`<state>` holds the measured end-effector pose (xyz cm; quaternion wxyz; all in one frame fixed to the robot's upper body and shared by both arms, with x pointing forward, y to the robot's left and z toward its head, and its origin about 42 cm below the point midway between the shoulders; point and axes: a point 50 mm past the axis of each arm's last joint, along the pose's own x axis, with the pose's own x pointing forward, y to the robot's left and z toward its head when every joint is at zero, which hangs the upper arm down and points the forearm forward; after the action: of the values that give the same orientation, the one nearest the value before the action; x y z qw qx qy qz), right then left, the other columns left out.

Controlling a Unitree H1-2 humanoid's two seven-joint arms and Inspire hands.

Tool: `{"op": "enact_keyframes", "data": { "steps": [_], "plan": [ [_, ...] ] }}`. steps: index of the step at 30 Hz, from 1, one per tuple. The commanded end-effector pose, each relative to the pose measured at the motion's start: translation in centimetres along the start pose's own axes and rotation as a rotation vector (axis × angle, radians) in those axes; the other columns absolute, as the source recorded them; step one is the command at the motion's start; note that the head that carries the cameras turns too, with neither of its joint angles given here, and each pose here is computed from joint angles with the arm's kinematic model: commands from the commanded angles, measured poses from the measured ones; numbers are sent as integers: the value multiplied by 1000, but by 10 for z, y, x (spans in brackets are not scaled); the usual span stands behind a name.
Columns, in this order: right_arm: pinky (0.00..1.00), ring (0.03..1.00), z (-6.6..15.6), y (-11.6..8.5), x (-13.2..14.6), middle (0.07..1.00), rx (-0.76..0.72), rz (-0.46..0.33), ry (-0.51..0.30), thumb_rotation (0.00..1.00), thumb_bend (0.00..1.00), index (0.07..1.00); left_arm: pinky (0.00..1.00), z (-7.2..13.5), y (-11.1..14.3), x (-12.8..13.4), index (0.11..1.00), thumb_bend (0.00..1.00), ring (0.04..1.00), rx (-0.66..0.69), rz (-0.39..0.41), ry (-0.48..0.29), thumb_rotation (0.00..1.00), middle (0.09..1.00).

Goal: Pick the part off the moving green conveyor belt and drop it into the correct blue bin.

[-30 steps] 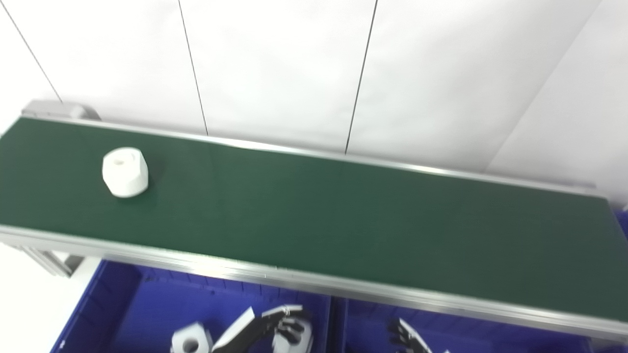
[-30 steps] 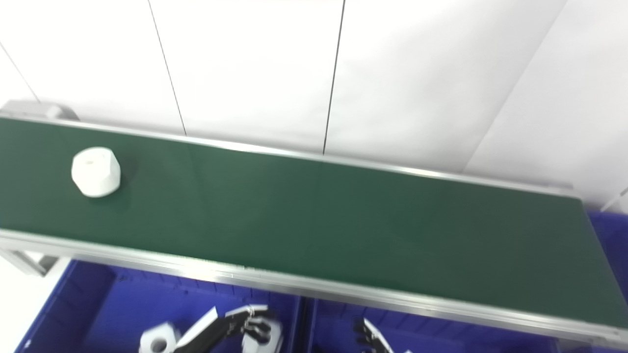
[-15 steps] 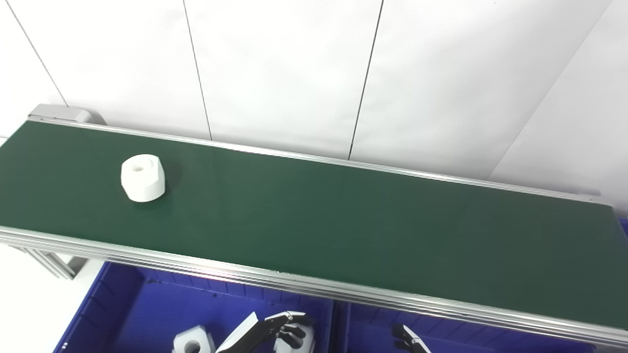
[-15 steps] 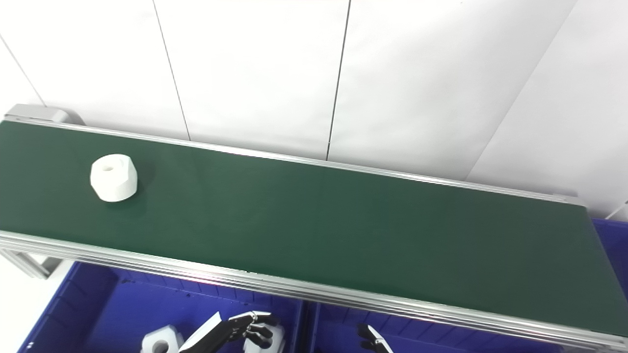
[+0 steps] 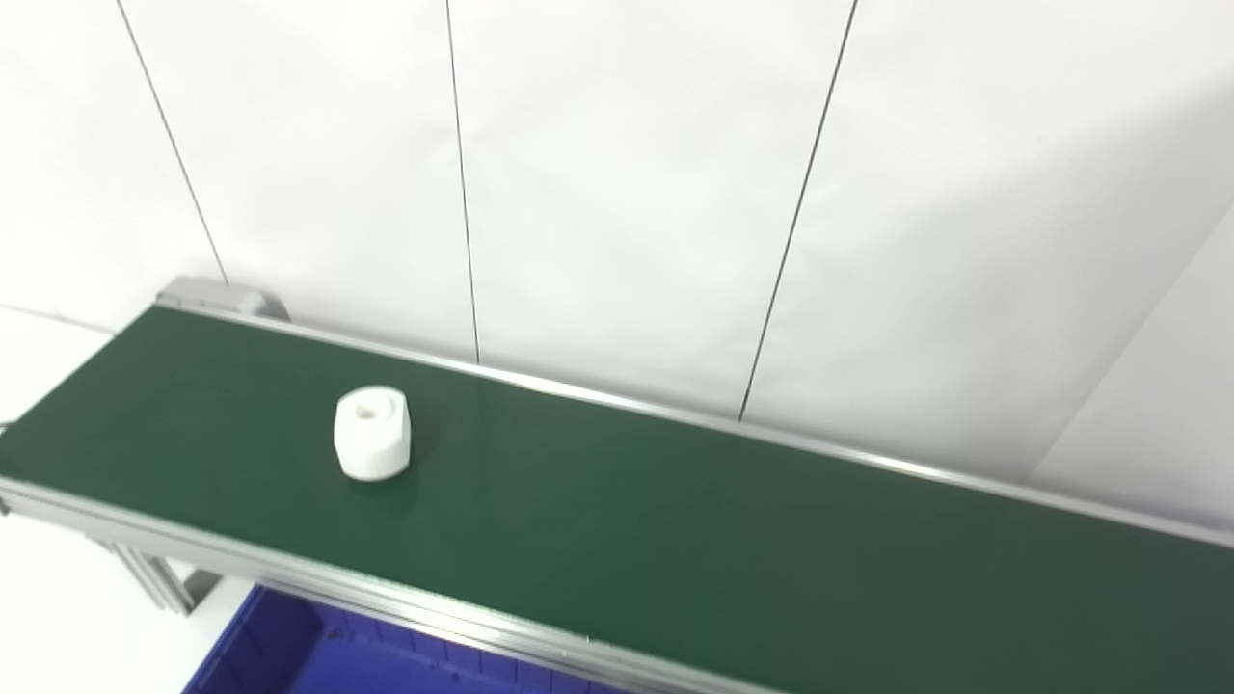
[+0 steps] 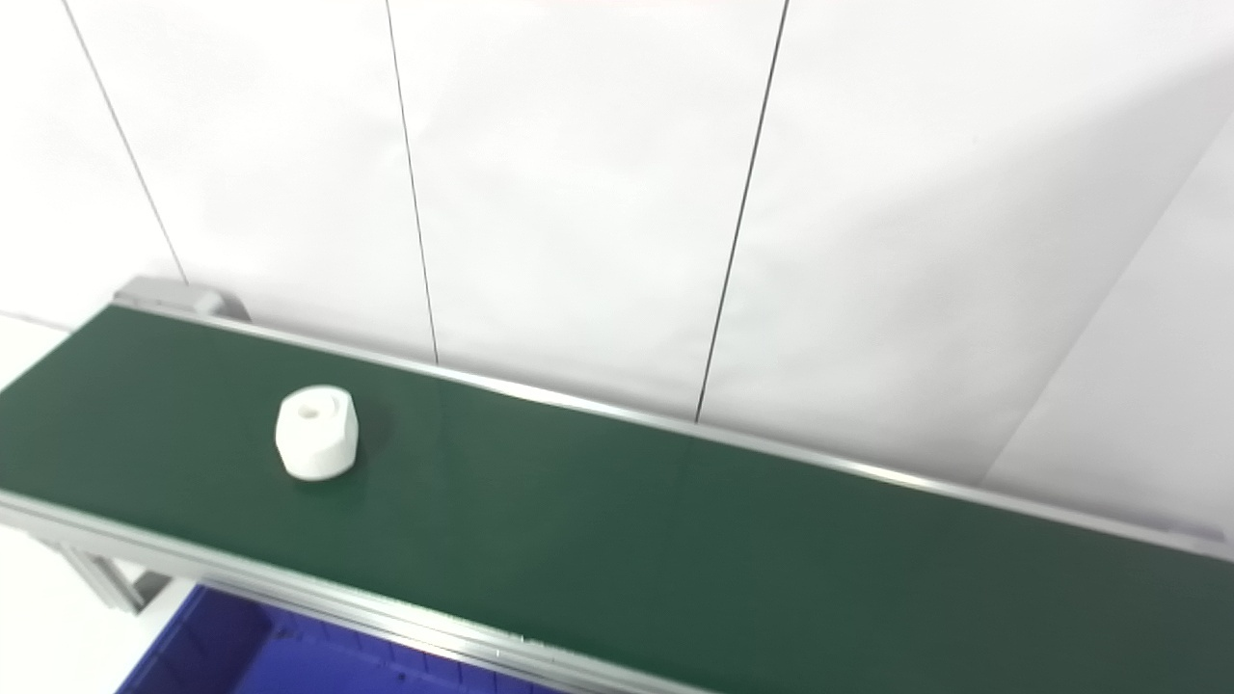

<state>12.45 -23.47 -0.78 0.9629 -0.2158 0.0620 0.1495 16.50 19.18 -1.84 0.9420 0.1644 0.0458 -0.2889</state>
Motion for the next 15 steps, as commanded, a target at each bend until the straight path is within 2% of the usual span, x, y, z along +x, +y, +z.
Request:
{"op": "enact_keyframes", "data": {
  "steps": [1, 8, 12, 15],
  "plan": [
    [696, 820, 8, -3, 2, 878, 27, -37, -75, 292, 833, 904, 677, 7, 9, 6, 773, 868, 739, 14, 25, -56, 233, 809],
    [696, 817, 9, -1, 7, 878, 15, -29, -80, 313, 831, 903, 671, 9, 15, 5, 770, 863, 730, 23, 14, -67, 257, 805],
    [726, 828, 11, 2, 8, 872, 9, -31, -88, 315, 824, 898, 662, 22, 25, 2, 779, 860, 705, 10, 12, -116, 284, 767],
    [727, 830, 13, 3, 9, 870, 2, -39, -94, 315, 824, 894, 636, 47, 36, 1, 772, 852, 670, -10, 10, -211, 278, 746]
  ]
}}
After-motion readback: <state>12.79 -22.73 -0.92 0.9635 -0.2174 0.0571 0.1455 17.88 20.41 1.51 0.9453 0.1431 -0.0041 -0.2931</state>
